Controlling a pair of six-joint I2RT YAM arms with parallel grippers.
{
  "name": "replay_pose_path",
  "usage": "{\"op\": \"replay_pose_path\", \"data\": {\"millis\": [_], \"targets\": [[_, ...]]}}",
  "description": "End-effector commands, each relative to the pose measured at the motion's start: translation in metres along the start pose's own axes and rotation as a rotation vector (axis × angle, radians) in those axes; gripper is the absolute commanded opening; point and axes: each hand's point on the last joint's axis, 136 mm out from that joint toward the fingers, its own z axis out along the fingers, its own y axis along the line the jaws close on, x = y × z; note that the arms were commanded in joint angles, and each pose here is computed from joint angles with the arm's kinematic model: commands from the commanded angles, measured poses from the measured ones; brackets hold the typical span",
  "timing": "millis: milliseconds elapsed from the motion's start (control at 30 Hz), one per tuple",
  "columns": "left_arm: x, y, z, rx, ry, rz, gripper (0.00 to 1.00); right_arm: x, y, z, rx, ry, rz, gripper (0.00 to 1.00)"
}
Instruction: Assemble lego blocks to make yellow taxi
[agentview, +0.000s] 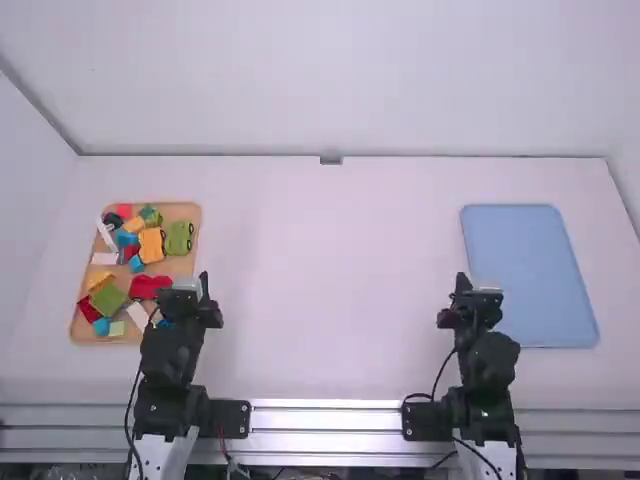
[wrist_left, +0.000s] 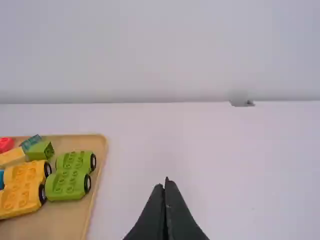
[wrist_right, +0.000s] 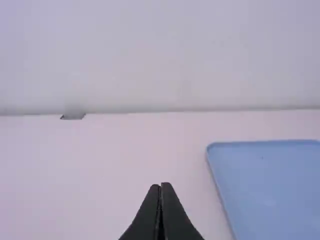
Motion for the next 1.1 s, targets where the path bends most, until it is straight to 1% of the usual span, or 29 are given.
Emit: {"op": "replay_pose_path", "data": {"millis": [0,200,333,467,533,567,633,700,733,833,867,900,967,1033,1067], "targets": [[0.0,0.0,0.0,0.0,0.0,0.0,0.0,0.0,0.0,0.0,0.001,0.0,0.003,0.0],[-0.003,0.0,0.0,-0.001,-0.001,0.002,0.02,-0.005,0.002,0.0,-0.013,-0.002,0.001,0.02],[-0.008,0.001,0.0,-0.006,0.0,0.003,0.04,-0.013,0.007,0.0,-0.039,0.004,-0.009,0.04],[-0.018,0.003,-0.001,-0.016,0.007,0.007,0.09,-0.029,0.015,0.0,-0.078,0.023,-0.033,0.09],[-0.023,0.003,-0.001,-0.02,0.012,0.009,0.11,-0.038,0.019,0.001,-0.098,0.035,-0.046,0.11],[-0.028,0.004,0.0,-0.024,0.016,0.011,0.13,-0.047,0.023,0.002,-0.117,0.045,-0.058,0.13],[-0.031,0.004,0.0,-0.026,0.021,0.011,0.14,-0.054,0.026,0.003,-0.132,0.053,-0.067,0.14],[-0.039,0.005,0.001,-0.034,0.031,0.016,0.18,-0.072,0.035,0.008,-0.178,0.075,-0.092,0.18],[-0.04,0.005,0.002,-0.035,0.032,0.017,0.19,-0.075,0.037,0.008,-0.185,0.079,-0.095,0.19],[-0.053,0.008,0.005,-0.049,0.046,0.004,0.25,-0.103,0.054,0.021,-0.264,0.111,-0.13,0.26],[-0.053,0.008,0.005,-0.049,0.046,0.004,0.25,-0.103,0.054,0.021,-0.264,0.111,-0.13,0.26],[-0.059,0.009,0.007,-0.056,0.053,-0.009,0.28,-0.114,0.062,0.028,-0.299,0.122,-0.145,0.28],[-0.066,0.01,0.01,-0.067,0.061,-0.025,0.32,-0.127,0.073,0.038,-0.341,0.134,-0.165,0.32],[-0.07,0.012,0.011,-0.073,0.068,-0.035,0.34,-0.133,0.078,0.044,-0.36,0.141,-0.176,0.34],[-0.074,0.014,0.014,-0.084,0.081,-0.048,0.37,-0.143,0.087,0.054,-0.387,0.151,-0.195,0.37]]}}
